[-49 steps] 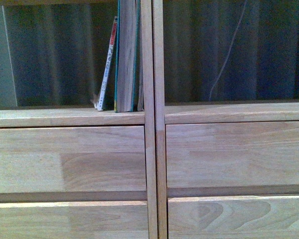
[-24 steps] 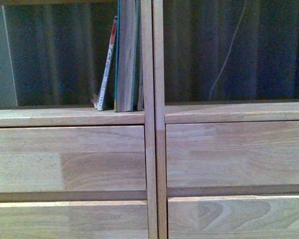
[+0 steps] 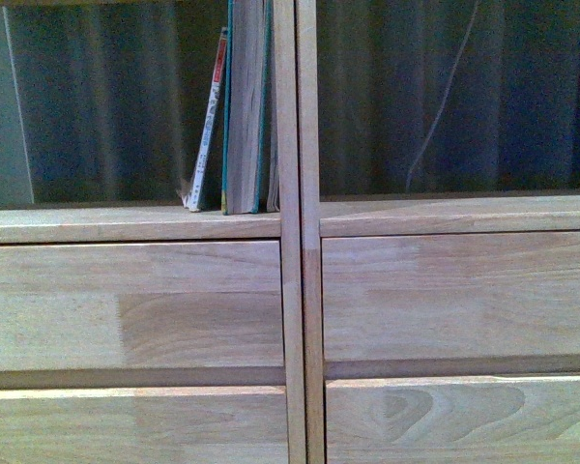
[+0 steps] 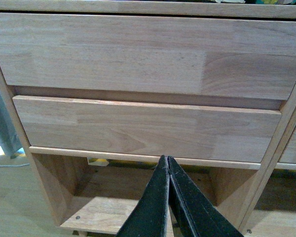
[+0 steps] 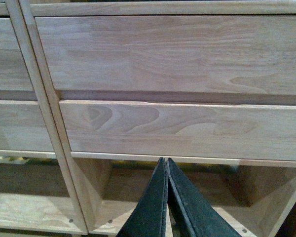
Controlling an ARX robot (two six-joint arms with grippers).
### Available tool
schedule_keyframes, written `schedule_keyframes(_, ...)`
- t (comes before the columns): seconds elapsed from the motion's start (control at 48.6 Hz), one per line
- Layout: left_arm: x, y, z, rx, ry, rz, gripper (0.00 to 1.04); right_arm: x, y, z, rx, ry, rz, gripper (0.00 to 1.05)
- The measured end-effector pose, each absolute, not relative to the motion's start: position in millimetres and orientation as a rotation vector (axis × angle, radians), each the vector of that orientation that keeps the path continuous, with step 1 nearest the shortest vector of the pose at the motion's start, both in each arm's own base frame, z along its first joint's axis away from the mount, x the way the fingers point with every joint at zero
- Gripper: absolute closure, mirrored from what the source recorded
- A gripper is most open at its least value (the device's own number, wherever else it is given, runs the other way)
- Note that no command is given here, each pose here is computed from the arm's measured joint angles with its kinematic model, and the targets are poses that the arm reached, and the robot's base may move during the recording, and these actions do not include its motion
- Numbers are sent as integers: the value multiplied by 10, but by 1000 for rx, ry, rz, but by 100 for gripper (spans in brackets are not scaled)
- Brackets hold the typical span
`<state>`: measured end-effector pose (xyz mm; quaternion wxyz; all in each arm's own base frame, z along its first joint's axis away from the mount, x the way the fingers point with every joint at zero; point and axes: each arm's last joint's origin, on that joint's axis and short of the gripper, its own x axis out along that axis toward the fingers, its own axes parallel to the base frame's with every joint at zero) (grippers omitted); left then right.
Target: Organize books on shelf
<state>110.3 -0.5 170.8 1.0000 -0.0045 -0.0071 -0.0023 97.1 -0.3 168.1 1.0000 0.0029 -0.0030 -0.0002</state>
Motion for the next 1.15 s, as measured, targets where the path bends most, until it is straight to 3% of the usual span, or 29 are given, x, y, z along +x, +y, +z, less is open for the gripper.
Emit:
schedule_keyframes(0.597,973,-4,1676,-8,-8,-4,102,971,-3,1681,6,-7,0,102)
schedule_keyframes(0.679,973,-4,1676,-8,-8,-4,87,971,-3,1681,4,-7,0,99)
schedule_keyframes(1.153,973,-4,1676,-8,-8,-4,10,971,-3,1681,4,-7,0,24)
